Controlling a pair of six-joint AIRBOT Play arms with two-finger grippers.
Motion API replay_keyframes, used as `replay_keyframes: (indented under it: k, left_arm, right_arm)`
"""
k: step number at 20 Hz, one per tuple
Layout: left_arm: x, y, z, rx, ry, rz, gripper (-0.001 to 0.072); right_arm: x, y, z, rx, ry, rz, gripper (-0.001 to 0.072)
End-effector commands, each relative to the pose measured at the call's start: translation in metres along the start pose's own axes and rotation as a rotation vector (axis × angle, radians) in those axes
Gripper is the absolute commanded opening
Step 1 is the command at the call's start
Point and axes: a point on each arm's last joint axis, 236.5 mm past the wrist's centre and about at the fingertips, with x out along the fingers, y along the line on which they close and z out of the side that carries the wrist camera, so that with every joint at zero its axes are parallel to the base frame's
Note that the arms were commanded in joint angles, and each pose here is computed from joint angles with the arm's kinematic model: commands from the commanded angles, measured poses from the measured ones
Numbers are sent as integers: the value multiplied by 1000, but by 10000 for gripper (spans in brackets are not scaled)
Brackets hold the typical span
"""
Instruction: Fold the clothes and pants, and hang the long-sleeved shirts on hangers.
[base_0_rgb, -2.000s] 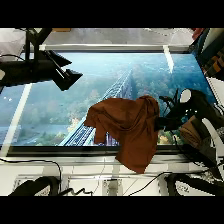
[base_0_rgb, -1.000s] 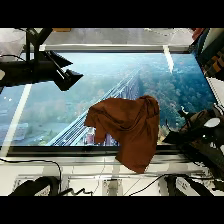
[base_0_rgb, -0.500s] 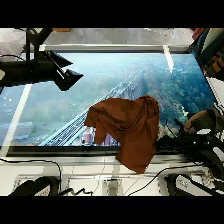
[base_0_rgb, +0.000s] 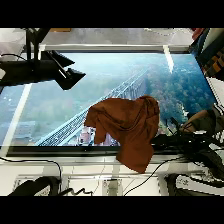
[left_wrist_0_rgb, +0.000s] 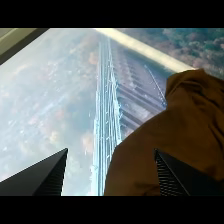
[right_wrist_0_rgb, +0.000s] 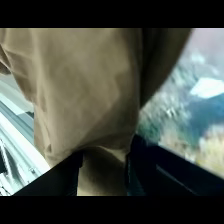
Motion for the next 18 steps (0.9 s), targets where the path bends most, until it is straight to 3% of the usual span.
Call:
replay_keyframes:
  k: [1,2,3,4,5,9,11,17,18]
  left_arm:
    - [10,1,-4,-22,6,-15,596]
    - [13,2,-8,-29,13,-19,596]
    - [17,3,-10,-51,20,-22,596]
    - [19,3,-12,-70,26,-25,596]
    - [22,4,-15,-93,31,-27,596]
    - [25,4,-16,-114,33,-34,596]
    - [25,3,-15,-118,28,-38,596]
    - [25,2,-16,-179,33,-40,596]
    - [25,1,-16,-185,37,-44,596]
  right_arm:
    - [-2,30,14,-41,-58,133,383]
    - [-3,37,16,-39,-68,160,390]
    - [-4,39,17,-37,-70,169,447]
    - [-4,38,16,-38,-67,164,606]
    - [-3,36,15,-32,-63,157,689]
    - [-2,17,24,32,-97,80,687]
    - [-2,27,18,11,-72,119,565]
    - [2,60,-3,-34,29,234,532]
    - [5,70,-11,-51,70,262,478]
